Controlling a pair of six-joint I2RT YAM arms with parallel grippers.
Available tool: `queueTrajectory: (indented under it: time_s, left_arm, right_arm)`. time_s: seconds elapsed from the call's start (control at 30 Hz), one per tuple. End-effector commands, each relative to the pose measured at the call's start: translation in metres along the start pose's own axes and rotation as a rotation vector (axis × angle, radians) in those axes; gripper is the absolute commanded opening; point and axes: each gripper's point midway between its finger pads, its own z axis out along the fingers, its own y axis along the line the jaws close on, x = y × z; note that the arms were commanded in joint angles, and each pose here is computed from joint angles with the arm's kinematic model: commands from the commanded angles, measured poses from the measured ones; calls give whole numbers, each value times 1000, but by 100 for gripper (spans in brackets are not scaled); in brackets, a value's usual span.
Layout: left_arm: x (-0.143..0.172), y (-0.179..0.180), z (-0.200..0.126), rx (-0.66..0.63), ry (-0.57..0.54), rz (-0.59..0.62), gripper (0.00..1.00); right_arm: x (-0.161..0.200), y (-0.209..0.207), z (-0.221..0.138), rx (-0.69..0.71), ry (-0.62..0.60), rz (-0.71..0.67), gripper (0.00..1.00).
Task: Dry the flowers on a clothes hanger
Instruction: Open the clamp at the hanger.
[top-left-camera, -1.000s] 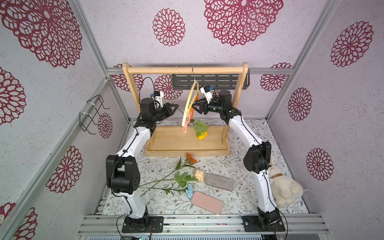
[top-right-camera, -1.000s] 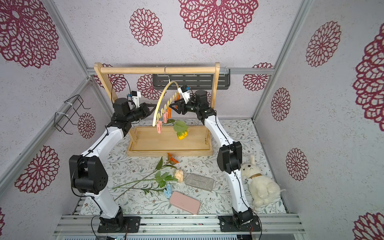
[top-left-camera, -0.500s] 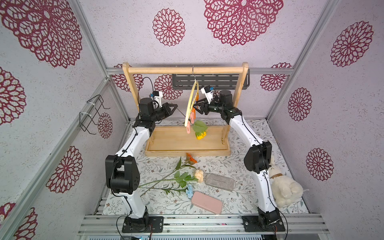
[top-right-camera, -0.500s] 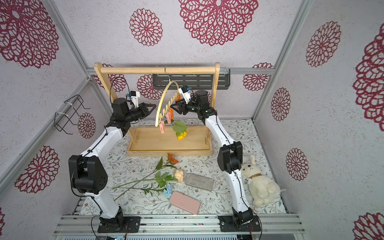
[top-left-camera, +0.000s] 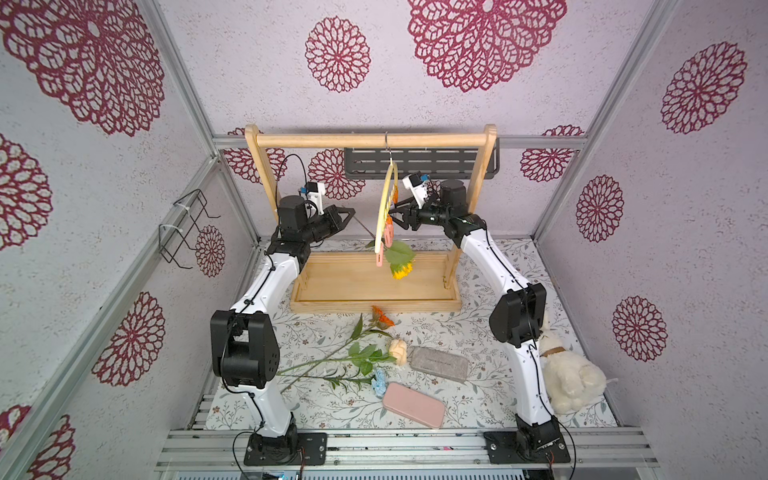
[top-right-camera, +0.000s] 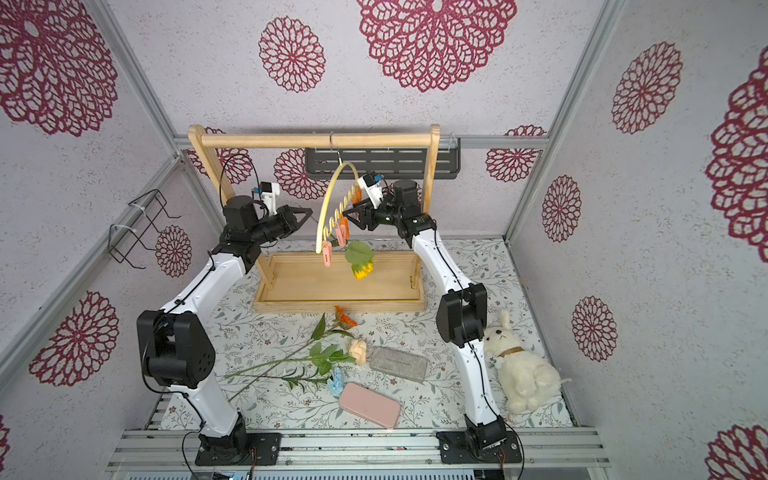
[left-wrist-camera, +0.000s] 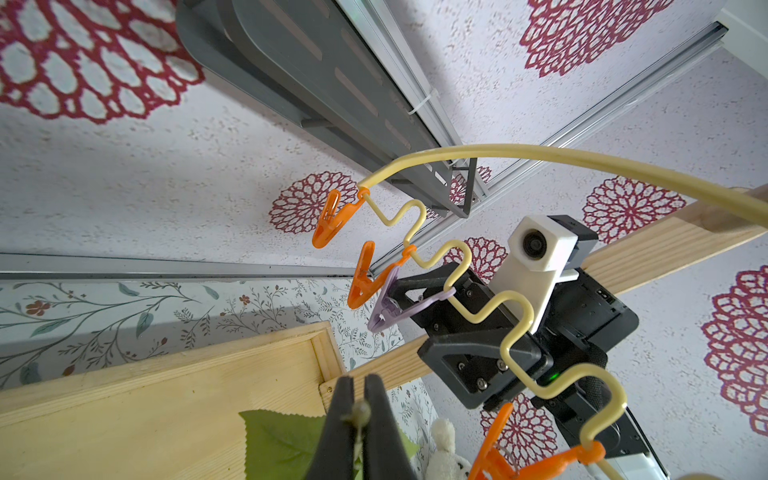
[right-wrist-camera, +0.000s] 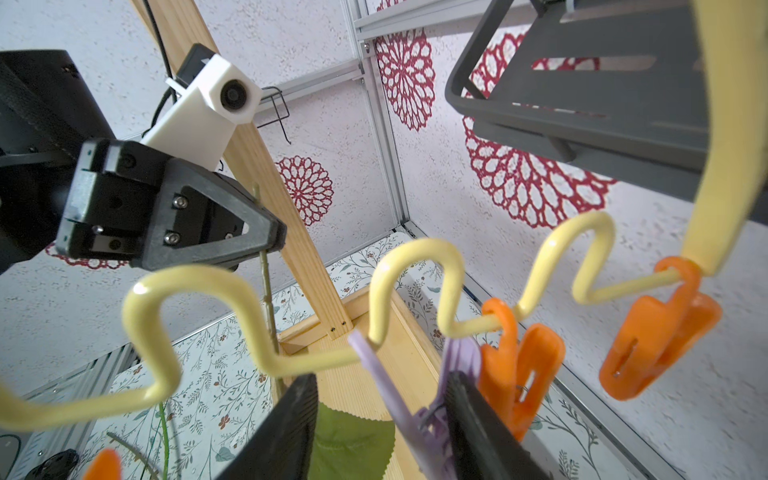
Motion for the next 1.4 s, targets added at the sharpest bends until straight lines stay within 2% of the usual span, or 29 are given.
queueTrajectory:
  time_s: [0.0, 0.4, 0.73, 0.9, 1.37]
  left_arm:
    - [-8, -3, 0, 15, -11, 10, 0]
    - [-5, -1, 0, 13, -6, 0, 0]
    - [-6, -1, 1, 16, -6, 2, 0]
    - [-7, -2, 2, 20, -8, 1, 0]
    - [-8, -5, 2, 27, -6, 5, 0]
  right_arm:
    - [-38, 10, -28, 43, -37, -59, 54]
    - [-44, 3, -35, 123, -30, -106, 54]
    - [-49, 15, -29, 23, -73, -125, 57]
    - [-50, 19, -22, -42, -106, -91, 61]
    - [-34, 4, -6, -63, -126, -31, 64]
